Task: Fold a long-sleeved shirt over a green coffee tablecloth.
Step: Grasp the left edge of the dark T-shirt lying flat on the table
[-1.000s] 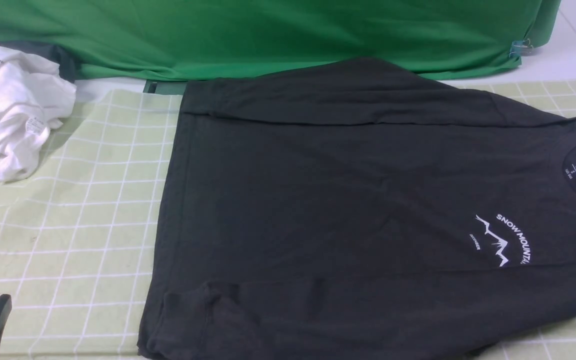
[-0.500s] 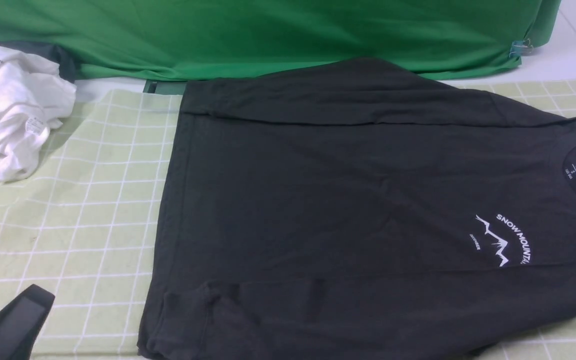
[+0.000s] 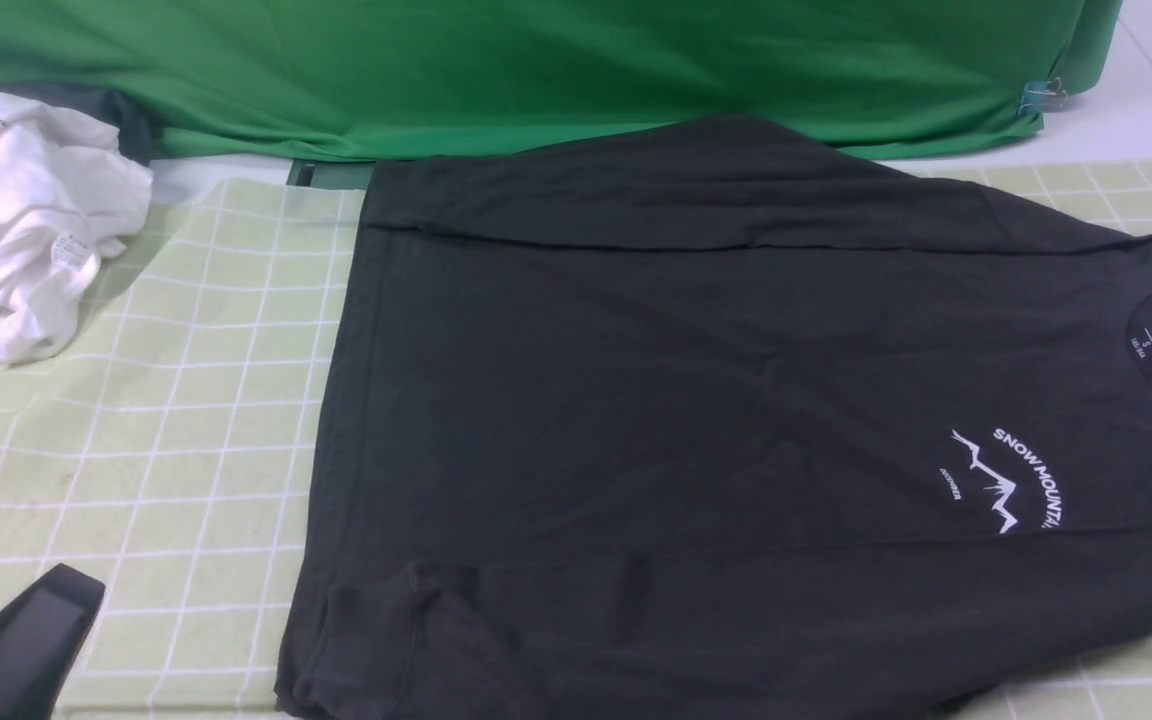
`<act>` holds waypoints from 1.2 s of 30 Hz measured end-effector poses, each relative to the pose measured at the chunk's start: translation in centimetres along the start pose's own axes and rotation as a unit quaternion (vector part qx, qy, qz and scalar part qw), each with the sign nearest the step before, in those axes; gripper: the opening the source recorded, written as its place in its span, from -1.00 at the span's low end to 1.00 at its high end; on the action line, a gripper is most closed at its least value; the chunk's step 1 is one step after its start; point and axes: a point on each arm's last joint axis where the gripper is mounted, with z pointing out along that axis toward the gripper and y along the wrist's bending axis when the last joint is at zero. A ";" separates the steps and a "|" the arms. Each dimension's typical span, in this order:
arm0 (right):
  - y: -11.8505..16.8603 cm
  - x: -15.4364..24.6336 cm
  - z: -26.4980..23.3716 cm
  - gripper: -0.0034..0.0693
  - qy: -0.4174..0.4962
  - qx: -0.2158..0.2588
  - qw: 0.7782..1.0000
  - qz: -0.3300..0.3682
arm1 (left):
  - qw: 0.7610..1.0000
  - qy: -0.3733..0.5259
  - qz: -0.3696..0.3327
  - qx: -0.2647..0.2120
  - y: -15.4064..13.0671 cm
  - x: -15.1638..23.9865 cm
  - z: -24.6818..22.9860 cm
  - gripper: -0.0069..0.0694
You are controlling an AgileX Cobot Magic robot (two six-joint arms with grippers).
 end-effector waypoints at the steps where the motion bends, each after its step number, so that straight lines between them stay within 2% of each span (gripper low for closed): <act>1: 0.1 -0.1 0.0 -0.87 -0.007 -0.003 1.000 -0.002 | 1.000 -0.009 0.000 0.002 0.0 -0.2 0.0 -0.78; 4: 0.5 -0.6 -0.1 -0.90 -0.016 -0.010 1.000 -0.016 | 0.999 -0.039 -0.002 0.009 -0.2 -0.7 0.0 -0.78; 9: 4.1 -4.5 -0.8 -0.91 -0.051 -0.040 0.994 -0.086 | 0.997 -0.073 -0.007 0.035 -1.8 -1.9 -0.4 -0.78; 10: 6.0 -6.4 -0.8 -0.91 -0.042 -0.039 0.989 -0.137 | 0.995 -0.078 0.027 0.059 -4.3 -3.0 -0.8 -0.78; 12: 7.5 -7.9 -0.6 -0.91 -0.018 -0.030 0.980 -0.193 | 0.993 -0.070 0.068 0.070 -6.6 -4.0 -1.2 -0.78; 13: 8.2 -8.5 0.1 -0.91 0.005 0.014 0.975 -0.223 | 0.991 -0.042 0.106 0.067 -8.5 -4.5 -1.1 -0.78; 14: 8.9 -9.2 0.8 -0.91 0.064 -0.001 0.964 -0.259 | 0.987 -0.005 0.151 0.055 -10.5 -5.1 -0.8 -0.78; 15: 9.6 -9.8 1.6 -0.91 0.105 0.011 0.953 -0.283 | 0.982 0.042 0.182 0.039 -11.8 -5.4 -0.3 -0.78; 16: 9.5 -9.7 2.0 -0.91 0.112 0.040 0.950 -0.288 | 0.979 0.056 0.193 0.029 -11.9 -5.4 0.2 -0.78; 17: 9.7 -9.8 2.6 -0.91 0.156 0.024 0.940 -0.302 | 0.972 0.097 0.215 0.013 -12.4 -5.4 0.9 -0.78; 18: 10.0 -10.1 3.1 -0.91 0.181 0.028 0.932 -0.313 | 0.961 0.145 0.237 -0.003 -12.9 -5.4 1.6 -0.78; 19: 10.0 -10.0 4.5 -0.91 0.239 0.037 0.912 -0.331 | 0.932 0.236 0.273 -0.038 -12.7 -5.1 4.0 -0.78; 20: 10.0 -10.0 4.5 -0.91 0.239 0.037 0.912 -0.331 | 0.932 0.236 0.273 -0.038 -12.7 -5.1 4.0 -0.78; 21: 10.0 -10.0 5.3 -0.90 0.271 0.042 0.901 -0.337 | 0.907 0.300 0.290 -0.061 -12.1 -4.7 5.9 -0.78; 22: 10.0 -9.9 5.4 -0.90 0.275 0.042 0.899 -0.338 | 0.902 0.311 0.292 -0.064 -12.0 -4.6 6.2 -0.78; 24: 9.8 -9.7 6.5 -0.89 0.304 0.047 0.888 -0.343 | 0.859 0.408 0.291 -0.107 -9.4 -3.5 9.9 -0.78; 26: 9.6 -9.5 7.1 -0.87 0.318 0.048 0.879 -0.351 | 0.825 0.473 0.279 -0.136 -7.0 -2.5 12.3 -0.78; 28: 9.5 -9.4 7.3 -0.87 0.324 0.048 0.876 -0.354 | 0.812 0.497 0.268 -0.148 -6.0 -2.0 13.2 -0.78; 30: 9.3 -9.2 7.6 -0.86 0.331 0.048 0.872 -0.358 | 0.783 0.546 0.243 -0.172 -3.8 -0.6 14.9 -0.78; 33: 9.4 -9.3 7.6 -0.86 0.328 0.047 0.872 -0.362 | 0.754 0.580 0.240 -0.193 -2.2 1.3 16.1 -0.78; 36: 9.4 -9.4 7.7 -0.86 0.322 0.046 0.873 -0.363 | 0.741 0.584 0.253 -0.215 -1.3 2.6 17.1 -0.78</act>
